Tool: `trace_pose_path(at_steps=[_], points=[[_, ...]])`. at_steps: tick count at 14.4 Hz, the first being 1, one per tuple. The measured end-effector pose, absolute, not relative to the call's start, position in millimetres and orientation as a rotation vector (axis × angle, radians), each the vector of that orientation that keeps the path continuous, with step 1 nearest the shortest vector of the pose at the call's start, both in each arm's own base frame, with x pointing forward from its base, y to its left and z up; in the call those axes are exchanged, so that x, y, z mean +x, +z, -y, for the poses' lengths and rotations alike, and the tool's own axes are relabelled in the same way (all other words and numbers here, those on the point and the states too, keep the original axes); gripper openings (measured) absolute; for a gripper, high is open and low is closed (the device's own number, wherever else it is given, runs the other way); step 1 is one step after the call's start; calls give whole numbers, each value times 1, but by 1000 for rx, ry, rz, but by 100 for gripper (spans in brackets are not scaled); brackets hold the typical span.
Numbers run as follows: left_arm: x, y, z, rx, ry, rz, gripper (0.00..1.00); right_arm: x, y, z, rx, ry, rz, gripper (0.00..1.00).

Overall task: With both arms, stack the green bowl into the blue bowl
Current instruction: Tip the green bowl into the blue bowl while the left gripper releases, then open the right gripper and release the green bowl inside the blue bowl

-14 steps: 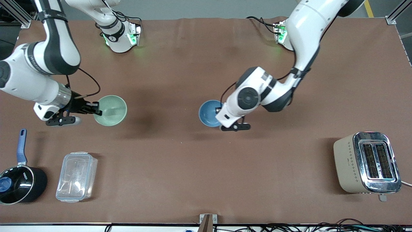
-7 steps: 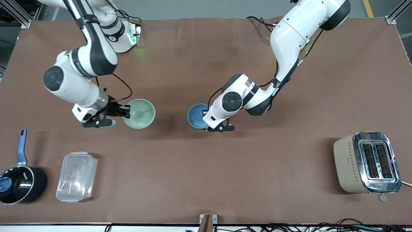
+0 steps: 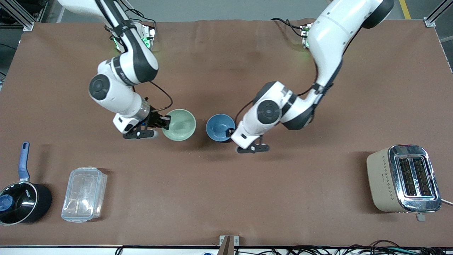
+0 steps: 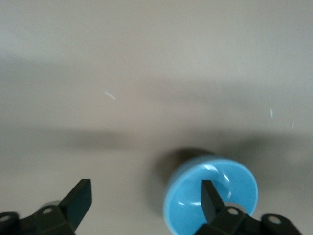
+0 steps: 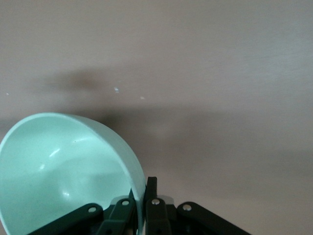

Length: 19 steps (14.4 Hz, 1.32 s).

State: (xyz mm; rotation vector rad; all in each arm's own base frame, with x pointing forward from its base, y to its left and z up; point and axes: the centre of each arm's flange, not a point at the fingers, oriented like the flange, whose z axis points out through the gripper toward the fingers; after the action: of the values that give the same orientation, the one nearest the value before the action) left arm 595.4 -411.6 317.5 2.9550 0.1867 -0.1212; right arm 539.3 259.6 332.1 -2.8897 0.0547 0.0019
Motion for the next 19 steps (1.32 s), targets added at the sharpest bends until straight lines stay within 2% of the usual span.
trace_pose_path(at_steps=[2,4,8,11,15,19], points=[[623,384,348,3002,-19,-246,100,526,319,-299,-2885,-27,-94,6],[633,441,292,3078,69,-241,100,512,304,-331,-2880,-37,-134,6],[630,514,200,3178,64,-96,100,491,290,-378,-2870,-40,-181,6],[620,556,133,3215,25,-191,100,485,281,-391,-2867,-53,-184,6],[586,614,119,3251,-18,-220,100,483,266,-394,-2873,-58,-183,6],[573,626,121,3216,-85,-212,100,484,255,-395,-2875,-70,-187,6]])
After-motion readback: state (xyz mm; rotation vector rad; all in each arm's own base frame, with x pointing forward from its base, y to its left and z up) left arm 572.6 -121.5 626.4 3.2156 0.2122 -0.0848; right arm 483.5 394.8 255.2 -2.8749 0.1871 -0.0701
